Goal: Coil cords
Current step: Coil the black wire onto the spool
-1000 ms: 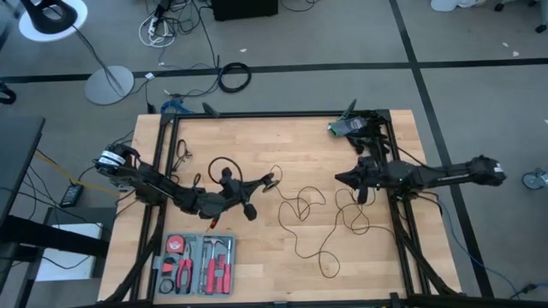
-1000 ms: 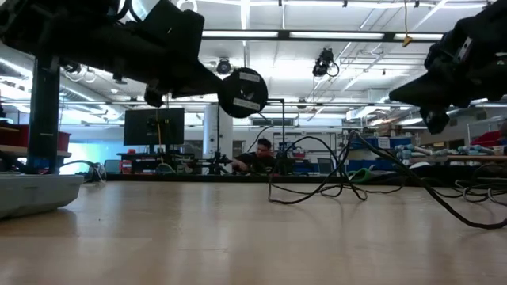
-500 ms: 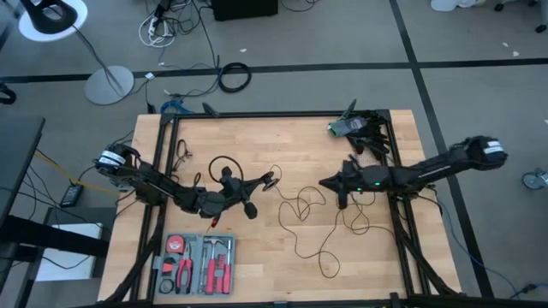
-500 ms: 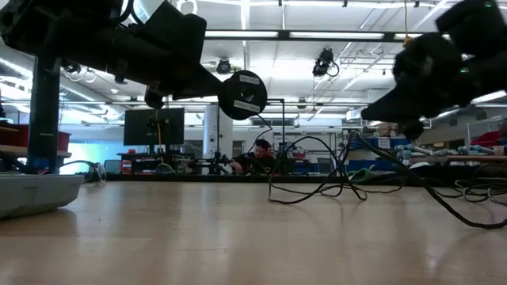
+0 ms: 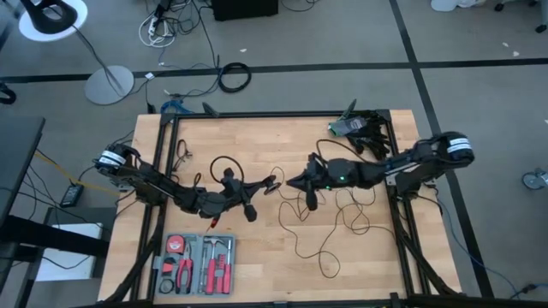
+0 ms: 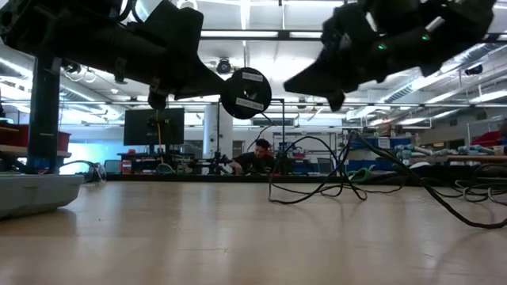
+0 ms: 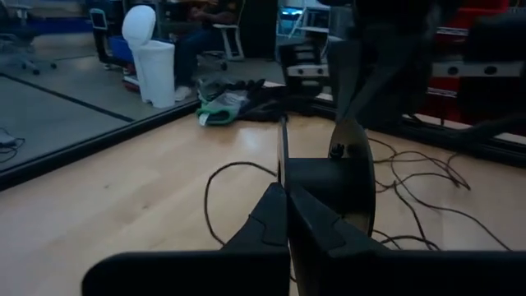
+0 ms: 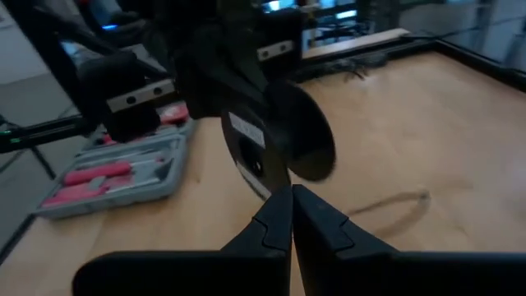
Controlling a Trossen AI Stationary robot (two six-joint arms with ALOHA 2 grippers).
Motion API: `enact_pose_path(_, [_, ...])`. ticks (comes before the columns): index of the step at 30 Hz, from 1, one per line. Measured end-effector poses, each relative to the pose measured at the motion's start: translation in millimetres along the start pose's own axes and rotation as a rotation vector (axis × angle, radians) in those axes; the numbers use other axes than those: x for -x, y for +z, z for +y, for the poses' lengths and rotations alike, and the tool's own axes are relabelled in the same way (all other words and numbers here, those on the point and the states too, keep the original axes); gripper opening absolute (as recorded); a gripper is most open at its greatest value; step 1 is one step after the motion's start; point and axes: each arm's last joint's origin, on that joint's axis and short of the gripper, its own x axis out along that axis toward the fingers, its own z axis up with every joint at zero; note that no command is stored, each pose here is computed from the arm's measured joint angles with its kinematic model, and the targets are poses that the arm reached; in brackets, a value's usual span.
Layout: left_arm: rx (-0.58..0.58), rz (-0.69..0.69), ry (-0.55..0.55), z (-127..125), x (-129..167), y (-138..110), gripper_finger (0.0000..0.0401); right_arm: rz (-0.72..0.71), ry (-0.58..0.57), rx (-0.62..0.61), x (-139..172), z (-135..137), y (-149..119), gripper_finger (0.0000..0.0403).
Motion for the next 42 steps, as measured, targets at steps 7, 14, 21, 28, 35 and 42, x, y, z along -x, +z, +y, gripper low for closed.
enact_pose_path(7, [-0.009,0.013,-0.017,-0.4,0.1,-1.1,0.0000,0.022,0.028,0.034,-11.4,-1.6,-0.1,0.0029])
enact_pose_path(14, [-0.011,0.023,-0.048,-1.1,0.0,-1.6,0.0000,-0.006,0.077,0.091,-10.6,0.7,3.9,0.0053])
enact_pose_path(21, [0.013,0.057,-0.097,1.6,-3.8,-3.2,0.0000,-0.002,0.113,0.114,-10.3,5.1,3.0,0.0079])
enact_pose_path(28, [0.039,0.082,-0.149,5.7,-11.4,-1.1,0.0000,0.010,0.132,0.116,-10.1,7.6,1.7,0.0083])
enact_pose_path(35, [0.012,0.084,-0.160,1.5,-20.3,8.6,0.0000,0.038,0.113,0.116,-10.1,6.7,-1.2,0.0083])
enact_pose_path(42, [0.013,0.069,-0.149,0.1,-22.7,12.9,0.0000,0.038,0.115,0.127,-10.1,7.0,-1.3,0.0025])
